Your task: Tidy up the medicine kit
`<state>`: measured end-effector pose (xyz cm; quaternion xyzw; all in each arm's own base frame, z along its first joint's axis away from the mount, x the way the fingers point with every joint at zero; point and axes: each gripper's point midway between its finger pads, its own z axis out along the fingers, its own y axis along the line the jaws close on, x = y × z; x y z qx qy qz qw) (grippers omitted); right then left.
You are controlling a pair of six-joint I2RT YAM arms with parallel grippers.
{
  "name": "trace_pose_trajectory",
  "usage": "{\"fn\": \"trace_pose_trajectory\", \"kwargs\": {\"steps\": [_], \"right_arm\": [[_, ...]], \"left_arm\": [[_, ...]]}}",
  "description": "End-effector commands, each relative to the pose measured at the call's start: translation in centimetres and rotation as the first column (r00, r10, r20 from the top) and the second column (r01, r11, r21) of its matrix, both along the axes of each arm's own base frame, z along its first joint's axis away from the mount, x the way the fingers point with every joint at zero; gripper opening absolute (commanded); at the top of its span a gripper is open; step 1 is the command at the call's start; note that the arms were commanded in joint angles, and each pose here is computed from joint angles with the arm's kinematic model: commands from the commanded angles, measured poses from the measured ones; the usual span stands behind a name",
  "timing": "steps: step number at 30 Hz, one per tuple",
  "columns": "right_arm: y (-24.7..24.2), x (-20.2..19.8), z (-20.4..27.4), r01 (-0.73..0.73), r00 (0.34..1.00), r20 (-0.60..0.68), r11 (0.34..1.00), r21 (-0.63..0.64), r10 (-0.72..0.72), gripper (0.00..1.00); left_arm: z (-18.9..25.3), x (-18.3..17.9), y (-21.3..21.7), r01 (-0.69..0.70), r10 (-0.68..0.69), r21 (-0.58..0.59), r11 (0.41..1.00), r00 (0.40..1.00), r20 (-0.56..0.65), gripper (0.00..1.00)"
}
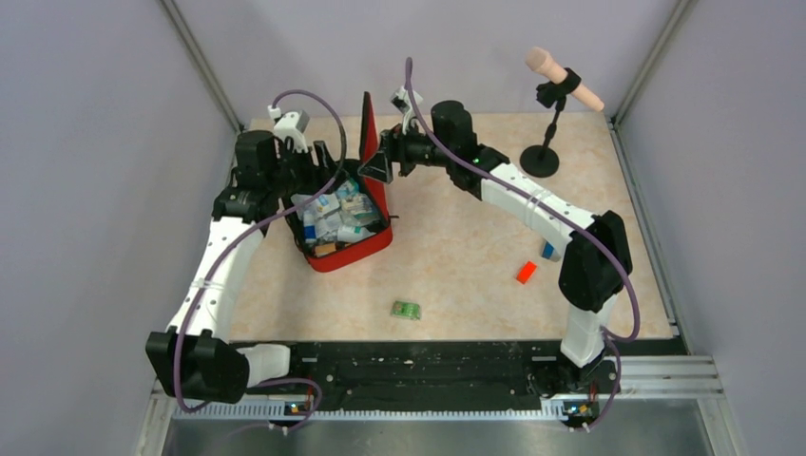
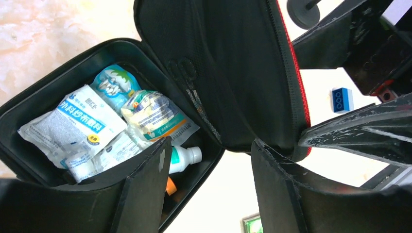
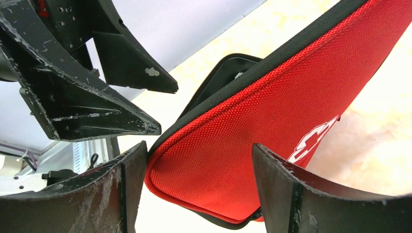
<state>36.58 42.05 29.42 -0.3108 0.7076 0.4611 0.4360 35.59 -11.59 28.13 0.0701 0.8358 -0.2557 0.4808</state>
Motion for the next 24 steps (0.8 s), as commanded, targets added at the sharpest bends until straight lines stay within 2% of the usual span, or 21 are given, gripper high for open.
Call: {"fn": "trace_pose_trajectory", "kwargs": {"steps": [1,5,11,15,18,19,20,24], "right_arm": [[-1.7,1.4,-3.5,0.101,0.995,-0.010,0.984,-0.148,-0.104,0.76],[-1.6,1.6,-3.7,0.117,0.993,0.024,0.977,-0.177,-0.115,0.75],[-1.2,1.3,-4.2,0.110,0.994,0.037,0.974,-0.197,-0.105,0.74],[-1.3,1.5,-4.1,0.123,0.992,0.054,0.971,-0.206,-0.114,0.74],[-1.6,2.4,-3.9,0.178,0.984,0.062,0.960,-0.214,-0.169,0.81],[-1.7,2.8,-4.0,0.206,0.978,0.052,0.955,-0.213,-0.200,0.95],[-1.6,3.3,-3.6,0.237,0.971,0.031,0.952,-0.196,-0.235,0.98],[0.7,3.1,-3.6,0.202,0.976,-0.058,0.969,-0.144,-0.212,0.99]], "left_arm": [[2.6,1.6,-0.7,0.009,-0.004,-0.062,0.998,0.997,0.077,0.66],[2.6,4.7,-1.1,-0.033,0.036,-0.108,0.994,0.999,0.027,0.66],[1.0,8.7,-3.5,0.001,-0.016,-0.186,0.983,0.997,-0.075,0.62],[-0.7,9.5,-4.1,0.006,-0.024,-0.154,0.988,0.994,-0.111,0.60],[-2.3,8.9,-3.3,-0.025,0.007,-0.110,0.994,0.988,-0.157,0.53],[-2.6,8.5,-3.0,-0.034,0.016,-0.105,0.994,0.986,-0.163,0.50],[-2.6,8.2,-2.9,-0.037,0.018,-0.110,0.993,0.987,-0.161,0.47],[-1.9,7.5,-3.8,-0.015,-0.012,-0.178,0.984,0.989,-0.148,0.25]]}}
